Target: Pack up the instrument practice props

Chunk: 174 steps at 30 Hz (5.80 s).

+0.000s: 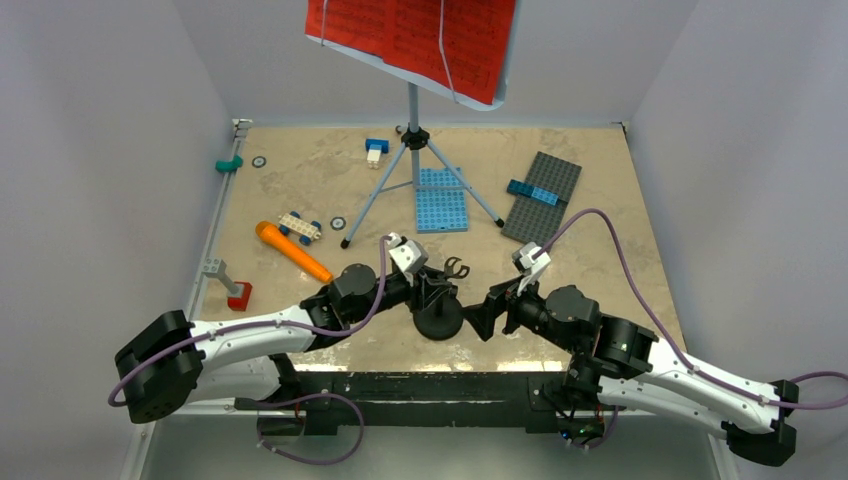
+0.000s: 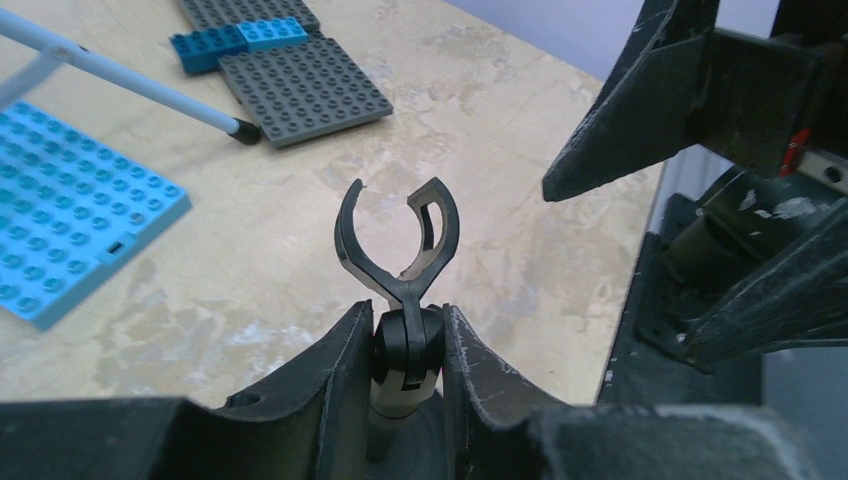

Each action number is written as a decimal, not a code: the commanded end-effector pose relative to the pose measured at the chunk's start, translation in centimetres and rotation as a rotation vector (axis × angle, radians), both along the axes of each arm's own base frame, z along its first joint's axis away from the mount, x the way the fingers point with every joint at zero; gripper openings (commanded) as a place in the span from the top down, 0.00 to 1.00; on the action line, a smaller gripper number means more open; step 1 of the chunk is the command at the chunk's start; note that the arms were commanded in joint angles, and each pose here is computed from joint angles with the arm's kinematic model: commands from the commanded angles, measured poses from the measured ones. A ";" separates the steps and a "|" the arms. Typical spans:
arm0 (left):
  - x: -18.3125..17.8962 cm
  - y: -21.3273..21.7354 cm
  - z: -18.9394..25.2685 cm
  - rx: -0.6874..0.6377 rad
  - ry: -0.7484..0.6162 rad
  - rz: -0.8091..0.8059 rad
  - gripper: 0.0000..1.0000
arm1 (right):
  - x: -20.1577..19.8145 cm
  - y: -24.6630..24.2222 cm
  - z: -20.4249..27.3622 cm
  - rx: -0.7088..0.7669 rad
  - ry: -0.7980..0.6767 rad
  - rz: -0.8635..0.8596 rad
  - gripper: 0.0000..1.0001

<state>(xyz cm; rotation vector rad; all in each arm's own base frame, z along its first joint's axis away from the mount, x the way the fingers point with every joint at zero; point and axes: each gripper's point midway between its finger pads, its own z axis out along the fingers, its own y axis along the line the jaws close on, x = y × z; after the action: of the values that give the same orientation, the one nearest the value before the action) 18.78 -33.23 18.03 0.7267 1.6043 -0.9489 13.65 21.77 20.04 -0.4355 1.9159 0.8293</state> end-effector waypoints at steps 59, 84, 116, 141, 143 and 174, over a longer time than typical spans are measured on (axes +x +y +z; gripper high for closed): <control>0.3 -1.1 -3.9 0.031 -0.081 0.040 1.00 | 0.3 -1.6 1.3 0.013 -0.035 -0.047 0.05; 5.6 27.7 -1.0 0.102 0.141 1.333 1.00 | -0.2 -0.1 1.0 0.055 -0.045 0.021 0.05; 7.8 34.9 -3.7 0.330 0.262 1.696 1.00 | -0.3 0.0 1.3 0.084 -0.091 0.042 0.05; 7.5 34.0 -4.5 0.356 0.400 1.605 0.25 | -0.1 -1.4 1.8 0.064 -0.111 0.008 0.04; 7.0 33.8 -3.5 0.318 0.403 1.592 0.21 | -0.1 -1.4 1.8 0.062 -0.111 0.009 0.04; 5.7 17.0 13.3 -0.030 0.166 0.786 0.04 | 2.6 0.2 2.6 0.038 -0.107 -0.070 0.04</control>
<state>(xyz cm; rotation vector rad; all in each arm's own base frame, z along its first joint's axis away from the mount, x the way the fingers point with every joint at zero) 22.31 -9.16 29.40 -0.2948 1.8820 -0.2276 13.80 22.17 18.63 -0.5131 1.8825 0.8041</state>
